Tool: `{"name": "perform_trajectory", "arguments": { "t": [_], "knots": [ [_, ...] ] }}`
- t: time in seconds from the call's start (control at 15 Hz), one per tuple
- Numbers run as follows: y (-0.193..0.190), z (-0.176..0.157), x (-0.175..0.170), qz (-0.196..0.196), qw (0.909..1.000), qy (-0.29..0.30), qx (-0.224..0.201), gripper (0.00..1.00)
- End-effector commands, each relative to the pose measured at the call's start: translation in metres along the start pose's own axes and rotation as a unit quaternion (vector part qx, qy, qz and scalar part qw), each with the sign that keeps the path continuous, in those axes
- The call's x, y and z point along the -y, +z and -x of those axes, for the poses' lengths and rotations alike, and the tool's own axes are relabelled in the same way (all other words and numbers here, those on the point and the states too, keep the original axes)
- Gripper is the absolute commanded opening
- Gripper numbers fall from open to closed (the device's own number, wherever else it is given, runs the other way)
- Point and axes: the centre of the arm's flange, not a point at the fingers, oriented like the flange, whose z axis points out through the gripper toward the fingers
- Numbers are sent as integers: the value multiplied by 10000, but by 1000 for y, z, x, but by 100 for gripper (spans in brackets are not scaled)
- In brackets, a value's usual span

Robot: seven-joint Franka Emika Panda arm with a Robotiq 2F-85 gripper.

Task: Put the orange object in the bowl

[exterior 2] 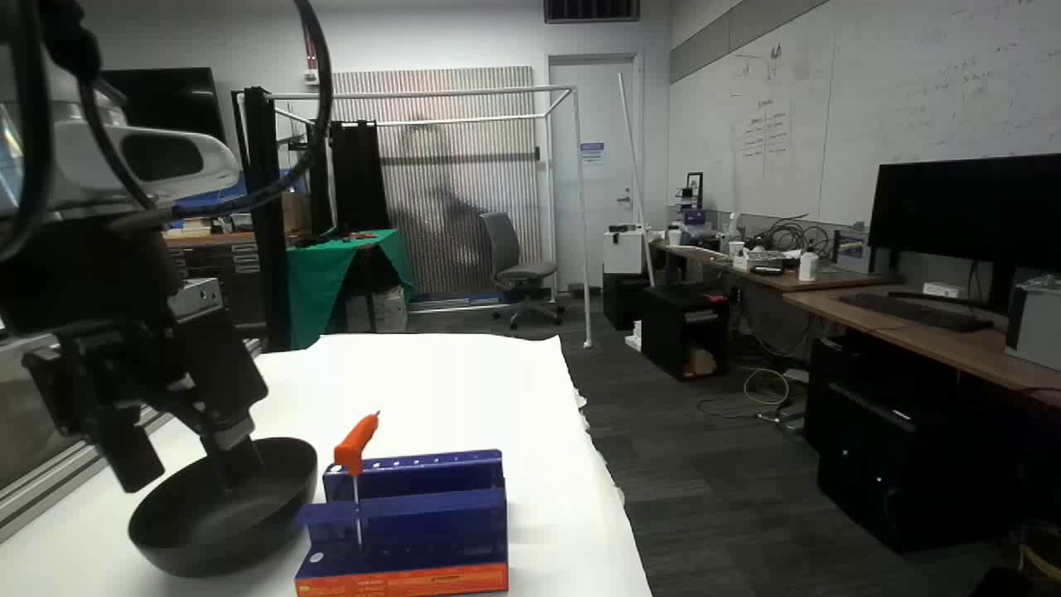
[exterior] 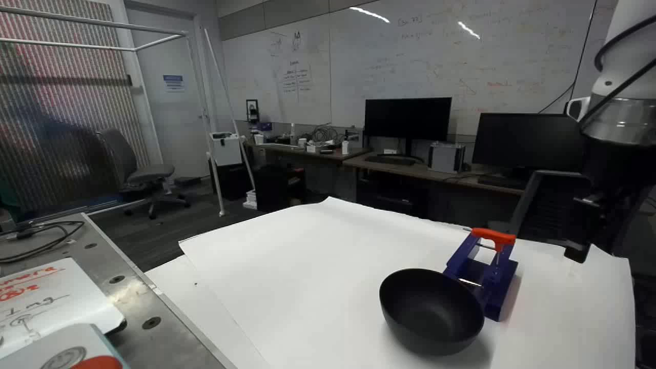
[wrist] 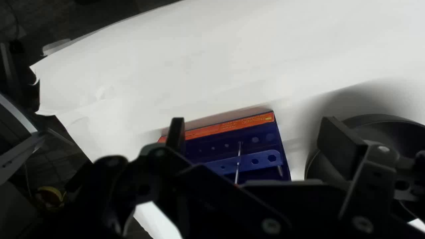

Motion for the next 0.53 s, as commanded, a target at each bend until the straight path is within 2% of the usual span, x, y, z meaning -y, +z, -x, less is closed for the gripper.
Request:
{"name": "perform_trajectory", "arguments": {
  "t": [0.0, 0.13, 0.2, 0.47],
  "knots": [
    [-1, 0, 0, -3, 10000, 1, -9, 100],
    [-4, -6, -2, -6, 9999, -73, 141, 100],
    [-12, -21, -7, -234, 9985, -242, 423, 100],
    [-30, -65, -26, -836, 9896, -890, 756, 100]
  ]
}}
